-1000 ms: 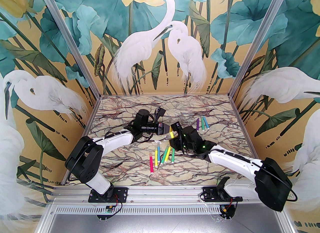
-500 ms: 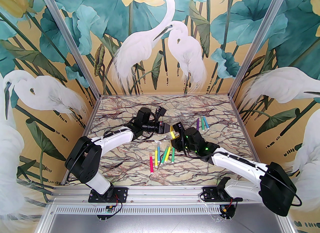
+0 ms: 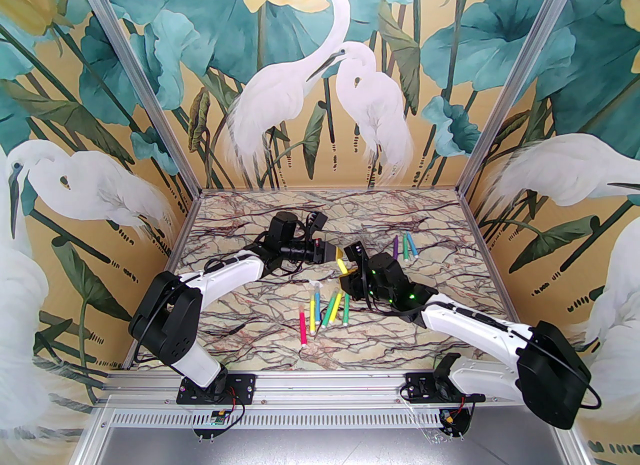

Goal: Open the pen caps

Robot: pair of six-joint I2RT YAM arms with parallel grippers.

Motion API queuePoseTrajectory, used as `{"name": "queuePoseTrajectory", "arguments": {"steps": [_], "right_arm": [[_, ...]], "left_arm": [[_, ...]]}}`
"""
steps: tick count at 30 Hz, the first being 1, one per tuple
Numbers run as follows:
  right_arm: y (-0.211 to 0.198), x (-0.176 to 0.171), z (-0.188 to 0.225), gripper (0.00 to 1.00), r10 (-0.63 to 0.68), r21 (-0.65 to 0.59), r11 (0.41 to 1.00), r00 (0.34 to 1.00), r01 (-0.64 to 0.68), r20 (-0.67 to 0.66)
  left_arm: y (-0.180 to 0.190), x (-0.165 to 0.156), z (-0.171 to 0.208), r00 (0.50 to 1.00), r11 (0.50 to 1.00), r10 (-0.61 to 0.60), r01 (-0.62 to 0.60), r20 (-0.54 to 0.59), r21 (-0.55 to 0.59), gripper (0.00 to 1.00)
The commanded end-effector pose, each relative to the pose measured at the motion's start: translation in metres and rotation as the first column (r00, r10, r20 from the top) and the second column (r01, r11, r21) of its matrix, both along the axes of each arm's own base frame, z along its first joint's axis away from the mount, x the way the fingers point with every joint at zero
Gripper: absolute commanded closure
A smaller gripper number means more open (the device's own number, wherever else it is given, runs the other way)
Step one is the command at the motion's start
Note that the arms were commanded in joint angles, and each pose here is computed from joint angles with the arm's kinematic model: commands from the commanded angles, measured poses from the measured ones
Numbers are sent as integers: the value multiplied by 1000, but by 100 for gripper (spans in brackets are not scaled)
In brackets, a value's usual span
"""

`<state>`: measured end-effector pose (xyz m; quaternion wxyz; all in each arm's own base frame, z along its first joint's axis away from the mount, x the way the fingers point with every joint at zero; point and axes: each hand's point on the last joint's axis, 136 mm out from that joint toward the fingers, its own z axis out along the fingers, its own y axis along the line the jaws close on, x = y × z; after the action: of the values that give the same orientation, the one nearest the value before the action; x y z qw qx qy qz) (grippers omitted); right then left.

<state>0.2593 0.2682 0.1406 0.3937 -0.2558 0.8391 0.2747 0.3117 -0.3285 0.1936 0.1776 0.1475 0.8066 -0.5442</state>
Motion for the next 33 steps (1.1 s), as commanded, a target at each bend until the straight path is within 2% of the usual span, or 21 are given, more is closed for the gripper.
{"name": "queuePoseTrajectory", "arguments": {"steps": [1,10,17,20,24,33], "right_arm": [[-22,-35,-58,100,25,-151,987,981,-55,-193],[-26,-31,-56,100,3,-156,987,986,-29,-169],[-41,-6,-49,100,-128,-208,972,988,107,-90],[-51,12,-49,100,-211,-219,958,974,188,-86],[-72,40,-53,100,-343,-216,925,931,312,-126],[-121,95,-72,100,-566,-299,807,812,509,-145]], "left_arm": [[48,69,21,957,967,252,-256,143,12,100],[64,75,26,949,958,273,-284,157,46,100],[89,75,-11,937,903,311,-343,156,260,100],[100,73,-28,938,868,313,-347,152,354,100],[119,72,-52,932,793,327,-360,155,491,100],[149,69,-82,922,664,351,-369,165,651,100]]}}
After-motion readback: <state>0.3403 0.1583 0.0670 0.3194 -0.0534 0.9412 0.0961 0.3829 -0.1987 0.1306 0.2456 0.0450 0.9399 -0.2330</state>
